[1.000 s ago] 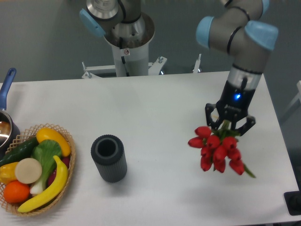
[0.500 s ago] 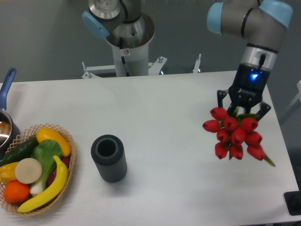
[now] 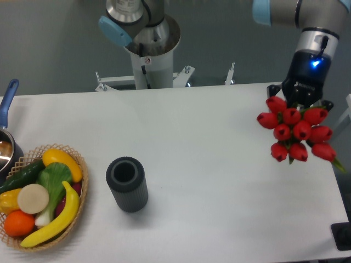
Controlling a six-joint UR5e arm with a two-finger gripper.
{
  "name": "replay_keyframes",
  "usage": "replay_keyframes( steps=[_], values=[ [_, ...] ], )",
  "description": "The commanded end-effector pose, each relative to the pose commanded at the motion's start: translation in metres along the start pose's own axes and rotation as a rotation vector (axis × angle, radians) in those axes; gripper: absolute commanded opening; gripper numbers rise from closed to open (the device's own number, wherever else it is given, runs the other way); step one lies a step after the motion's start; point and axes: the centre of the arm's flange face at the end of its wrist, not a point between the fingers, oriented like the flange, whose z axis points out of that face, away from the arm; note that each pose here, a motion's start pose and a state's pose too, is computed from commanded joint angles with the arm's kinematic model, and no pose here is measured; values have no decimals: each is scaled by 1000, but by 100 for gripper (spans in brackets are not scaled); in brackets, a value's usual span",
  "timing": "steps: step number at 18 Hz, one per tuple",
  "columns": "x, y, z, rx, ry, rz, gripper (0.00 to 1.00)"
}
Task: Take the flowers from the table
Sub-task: 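Lift the gripped red tulips up off the table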
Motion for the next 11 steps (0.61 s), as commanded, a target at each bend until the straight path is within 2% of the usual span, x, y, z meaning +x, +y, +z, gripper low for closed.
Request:
replay_keyframes(
  steps=[11],
  values=[
    [0, 1, -9, 2, -14, -1, 38]
  ],
)
